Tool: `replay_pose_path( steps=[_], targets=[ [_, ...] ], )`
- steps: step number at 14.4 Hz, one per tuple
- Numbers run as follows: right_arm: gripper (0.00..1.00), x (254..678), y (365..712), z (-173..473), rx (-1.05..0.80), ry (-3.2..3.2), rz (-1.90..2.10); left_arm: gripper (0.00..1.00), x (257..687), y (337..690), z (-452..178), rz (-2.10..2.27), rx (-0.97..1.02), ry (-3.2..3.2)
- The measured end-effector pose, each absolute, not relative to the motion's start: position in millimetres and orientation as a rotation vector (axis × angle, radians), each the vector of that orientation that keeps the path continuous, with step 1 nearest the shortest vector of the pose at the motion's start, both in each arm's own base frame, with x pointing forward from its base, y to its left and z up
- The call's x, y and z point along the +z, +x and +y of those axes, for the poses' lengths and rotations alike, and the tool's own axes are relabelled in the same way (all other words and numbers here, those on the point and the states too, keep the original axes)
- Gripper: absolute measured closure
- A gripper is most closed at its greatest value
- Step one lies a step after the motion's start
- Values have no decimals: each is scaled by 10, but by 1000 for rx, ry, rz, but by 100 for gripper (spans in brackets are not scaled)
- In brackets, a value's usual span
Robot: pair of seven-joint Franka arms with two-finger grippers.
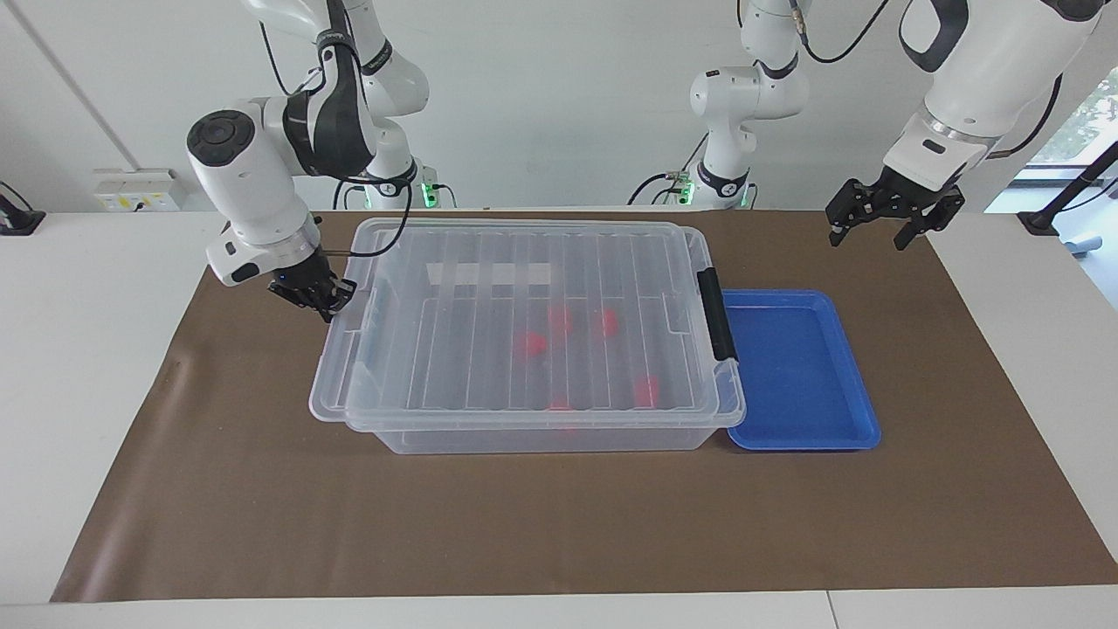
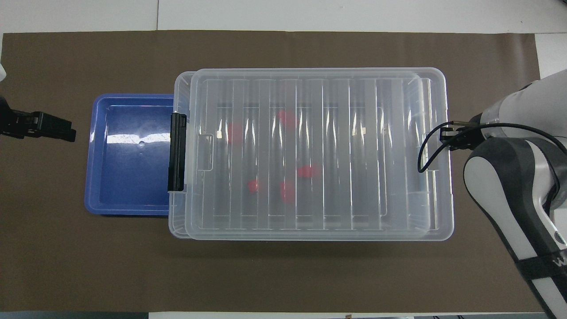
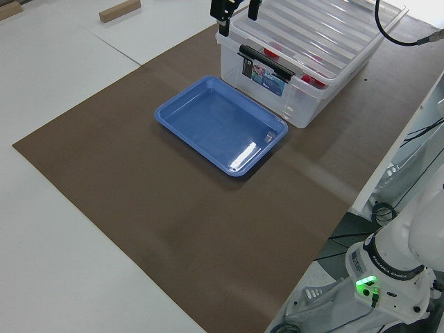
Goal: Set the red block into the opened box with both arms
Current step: 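Slide the clear lid back over the box with the right gripper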
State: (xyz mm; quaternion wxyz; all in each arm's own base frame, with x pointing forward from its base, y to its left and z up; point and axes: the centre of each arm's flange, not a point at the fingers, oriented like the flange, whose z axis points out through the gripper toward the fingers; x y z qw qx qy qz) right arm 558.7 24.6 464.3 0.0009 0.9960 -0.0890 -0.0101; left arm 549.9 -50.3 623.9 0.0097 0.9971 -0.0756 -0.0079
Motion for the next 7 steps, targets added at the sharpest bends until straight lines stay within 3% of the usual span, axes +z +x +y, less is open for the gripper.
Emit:
replay_pose_path(
  steps=[7],
  targets=[
    [99, 4640, 5574, 372, -30, 3125, -304, 0, 6215, 5453, -525, -255, -36, 3114]
  ],
)
